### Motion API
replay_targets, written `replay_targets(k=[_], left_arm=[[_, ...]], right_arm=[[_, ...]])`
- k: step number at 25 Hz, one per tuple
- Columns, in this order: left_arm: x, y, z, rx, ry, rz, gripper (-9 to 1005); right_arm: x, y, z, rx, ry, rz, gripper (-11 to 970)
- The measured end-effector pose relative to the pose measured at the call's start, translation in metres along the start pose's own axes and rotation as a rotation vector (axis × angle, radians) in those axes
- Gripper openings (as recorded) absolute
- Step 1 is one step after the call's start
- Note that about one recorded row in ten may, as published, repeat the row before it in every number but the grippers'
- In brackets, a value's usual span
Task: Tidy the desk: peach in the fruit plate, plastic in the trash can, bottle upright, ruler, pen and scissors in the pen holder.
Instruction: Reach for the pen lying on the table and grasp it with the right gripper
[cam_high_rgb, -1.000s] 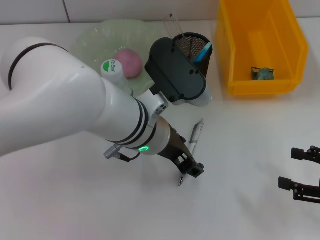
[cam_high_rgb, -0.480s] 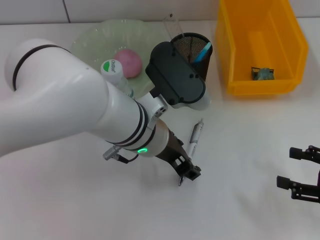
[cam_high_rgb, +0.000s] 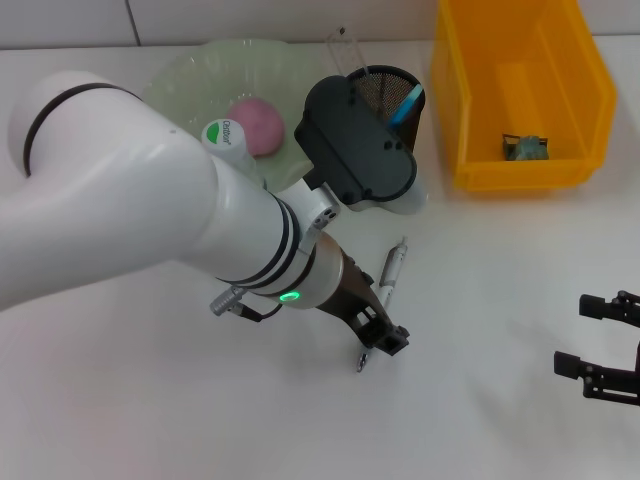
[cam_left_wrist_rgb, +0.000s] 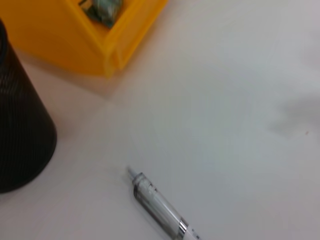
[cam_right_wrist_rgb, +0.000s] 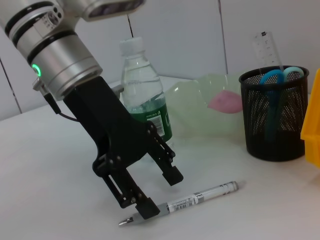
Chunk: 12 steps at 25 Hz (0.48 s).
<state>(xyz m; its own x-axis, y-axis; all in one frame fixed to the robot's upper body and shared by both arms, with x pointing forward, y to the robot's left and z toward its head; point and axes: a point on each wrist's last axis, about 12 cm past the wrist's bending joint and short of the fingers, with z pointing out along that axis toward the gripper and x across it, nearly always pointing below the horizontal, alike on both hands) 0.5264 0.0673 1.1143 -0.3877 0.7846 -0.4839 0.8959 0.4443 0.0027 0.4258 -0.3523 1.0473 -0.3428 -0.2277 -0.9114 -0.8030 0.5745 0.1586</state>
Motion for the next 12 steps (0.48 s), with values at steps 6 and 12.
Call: replay_targets(k=[6, 12], left_arm=[[-0.006, -0.010, -0.017, 0.007, -0.091, 0.064, 746], [0.002, -0.021, -0.051, -0.030, -0.312, 0.187, 747]], right_arm=[[-0.004, -0.006, -0.008, 0.051, -0.027, 0.095, 829], [-0.019, -0.015, -0.017, 0.070, -0.030, 0.184, 830]])
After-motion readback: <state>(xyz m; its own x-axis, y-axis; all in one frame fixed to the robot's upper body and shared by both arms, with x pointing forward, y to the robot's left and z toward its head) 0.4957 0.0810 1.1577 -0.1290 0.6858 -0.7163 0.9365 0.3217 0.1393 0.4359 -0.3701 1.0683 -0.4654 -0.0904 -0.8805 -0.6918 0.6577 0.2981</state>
